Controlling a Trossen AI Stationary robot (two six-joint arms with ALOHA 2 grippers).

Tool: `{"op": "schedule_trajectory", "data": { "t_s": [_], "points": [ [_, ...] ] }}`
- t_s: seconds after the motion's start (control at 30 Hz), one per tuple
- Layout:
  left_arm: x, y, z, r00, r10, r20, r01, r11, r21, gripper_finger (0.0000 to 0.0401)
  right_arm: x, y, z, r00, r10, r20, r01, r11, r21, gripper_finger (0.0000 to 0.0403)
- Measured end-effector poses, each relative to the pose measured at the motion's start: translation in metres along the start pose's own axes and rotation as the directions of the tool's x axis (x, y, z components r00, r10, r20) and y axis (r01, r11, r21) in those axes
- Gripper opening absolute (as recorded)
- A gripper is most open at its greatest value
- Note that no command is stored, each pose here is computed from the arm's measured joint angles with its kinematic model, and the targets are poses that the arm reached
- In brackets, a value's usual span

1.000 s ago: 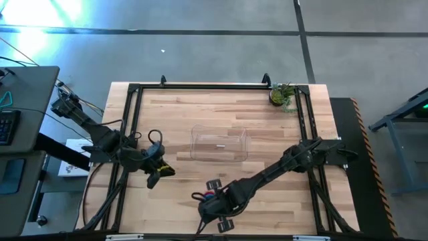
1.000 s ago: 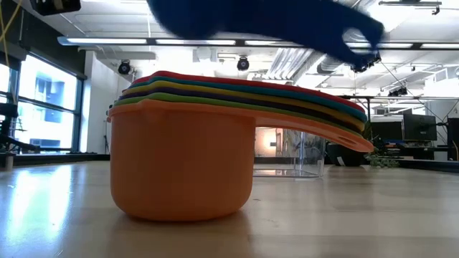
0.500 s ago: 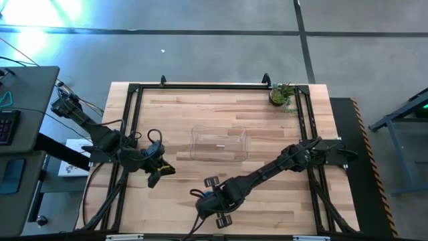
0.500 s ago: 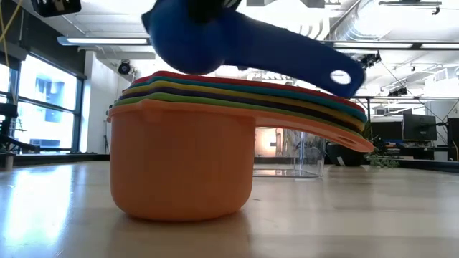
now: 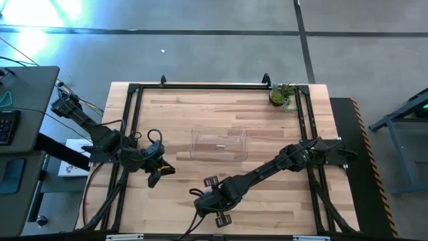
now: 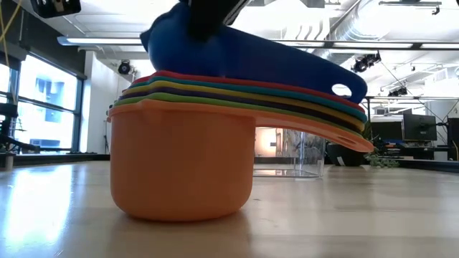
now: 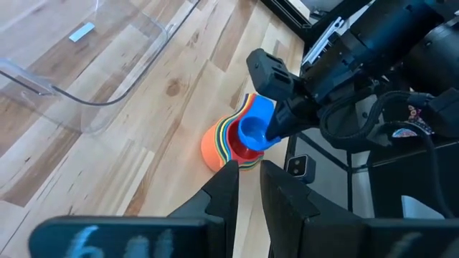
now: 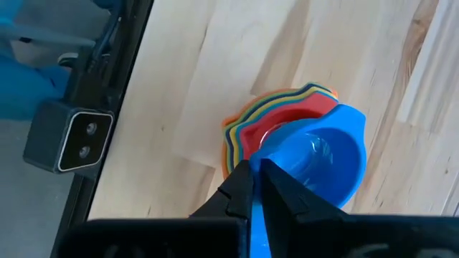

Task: Nest measuring cups in basket
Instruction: Stack the blue measuring cup on top of the red measuring cup, then put the stacked measuring cups on top of the transparent bin

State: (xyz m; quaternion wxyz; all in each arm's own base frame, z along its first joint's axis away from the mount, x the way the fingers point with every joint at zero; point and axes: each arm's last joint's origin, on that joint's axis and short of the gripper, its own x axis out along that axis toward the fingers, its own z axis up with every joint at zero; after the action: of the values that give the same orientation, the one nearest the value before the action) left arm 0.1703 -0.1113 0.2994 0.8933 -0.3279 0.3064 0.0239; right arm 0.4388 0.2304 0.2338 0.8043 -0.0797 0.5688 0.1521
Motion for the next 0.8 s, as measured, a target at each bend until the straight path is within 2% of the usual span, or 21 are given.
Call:
{"op": "schedule_trajectory", "data": {
  "t_s": [0.4, 0.67, 0.8],
  "points": [
    [0.0000, 0.0000, 0.0000, 1.000, 0.000, 0.000, 0.000, 1.000, 0.000, 0.0051, 0.0000, -0.0038, 0.0010, 1.000, 0.008, 0.004, -0.008, 1.000, -0.017, 0.0008],
    [0.0000, 0.0000, 0.0000, 1.000, 0.000, 0.000, 0.000, 1.000, 0.000, 0.0051, 0.0000, -0.0043, 0.0013, 1.000, -0.013, 0.009, 0.013, 1.000, -0.010, 0.0074],
    [0.0000, 0.0000, 0.0000, 1.000, 0.000, 0.000, 0.000, 1.000, 0.001, 0.0051, 0.0000, -0.0046, 0.0015, 1.000, -0.013, 0.010, 0.013, 1.000, -0.009, 0.0089]
  ]
}}
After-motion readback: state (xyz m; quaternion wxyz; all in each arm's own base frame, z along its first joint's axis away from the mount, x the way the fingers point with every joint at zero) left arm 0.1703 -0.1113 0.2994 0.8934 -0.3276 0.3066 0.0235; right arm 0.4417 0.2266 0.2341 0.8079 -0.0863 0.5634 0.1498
